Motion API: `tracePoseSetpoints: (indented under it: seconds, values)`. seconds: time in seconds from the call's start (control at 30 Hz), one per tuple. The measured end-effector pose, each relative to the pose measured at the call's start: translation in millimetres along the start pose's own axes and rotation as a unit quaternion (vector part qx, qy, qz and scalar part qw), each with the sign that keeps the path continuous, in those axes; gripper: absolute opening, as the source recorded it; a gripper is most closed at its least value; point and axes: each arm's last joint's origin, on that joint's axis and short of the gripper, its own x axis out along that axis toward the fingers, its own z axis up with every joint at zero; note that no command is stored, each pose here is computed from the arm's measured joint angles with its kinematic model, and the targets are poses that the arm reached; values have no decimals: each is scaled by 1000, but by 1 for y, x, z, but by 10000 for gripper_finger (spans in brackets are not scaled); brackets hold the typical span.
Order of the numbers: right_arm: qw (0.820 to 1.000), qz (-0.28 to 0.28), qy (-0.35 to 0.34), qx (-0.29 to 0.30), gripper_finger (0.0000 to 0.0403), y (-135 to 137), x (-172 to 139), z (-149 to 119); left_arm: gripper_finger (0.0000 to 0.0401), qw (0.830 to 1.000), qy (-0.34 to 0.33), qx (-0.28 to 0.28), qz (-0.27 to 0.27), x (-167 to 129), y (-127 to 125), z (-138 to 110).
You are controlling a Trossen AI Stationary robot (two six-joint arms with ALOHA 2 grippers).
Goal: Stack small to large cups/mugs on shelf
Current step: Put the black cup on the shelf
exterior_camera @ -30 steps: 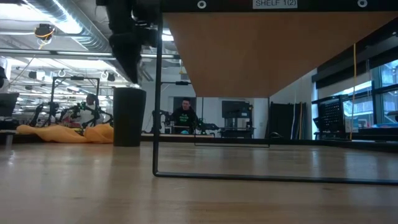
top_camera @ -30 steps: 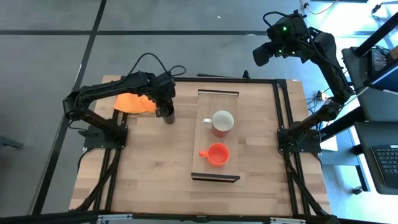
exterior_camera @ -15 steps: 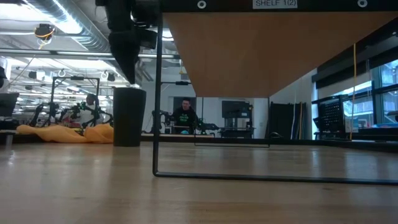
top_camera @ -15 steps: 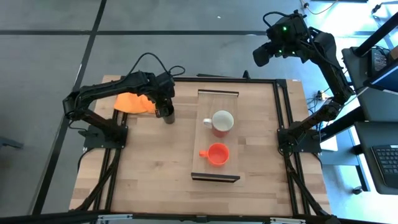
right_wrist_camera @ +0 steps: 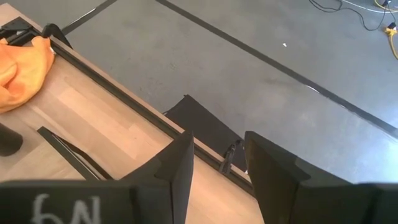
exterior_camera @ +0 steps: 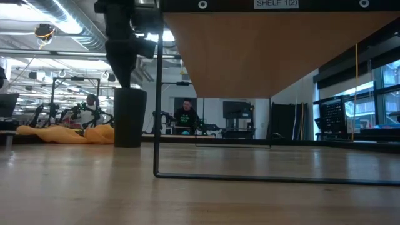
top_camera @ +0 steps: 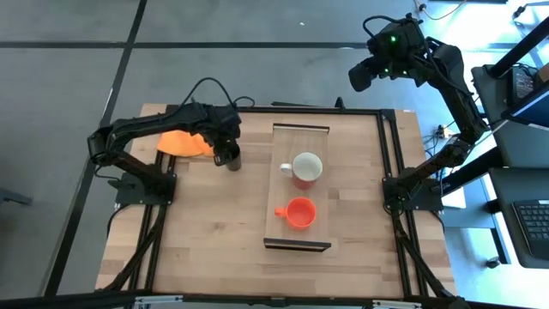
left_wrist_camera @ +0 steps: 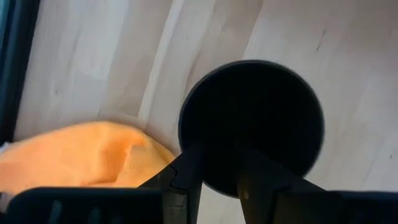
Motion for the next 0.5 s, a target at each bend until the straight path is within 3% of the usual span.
tracePoseSetpoints:
  seconds: [0.5]
  values:
    - [1000, 0, -7, -2, 145, 0, 0, 1, 82, 999, -45, -4, 13, 2, 1, 8]
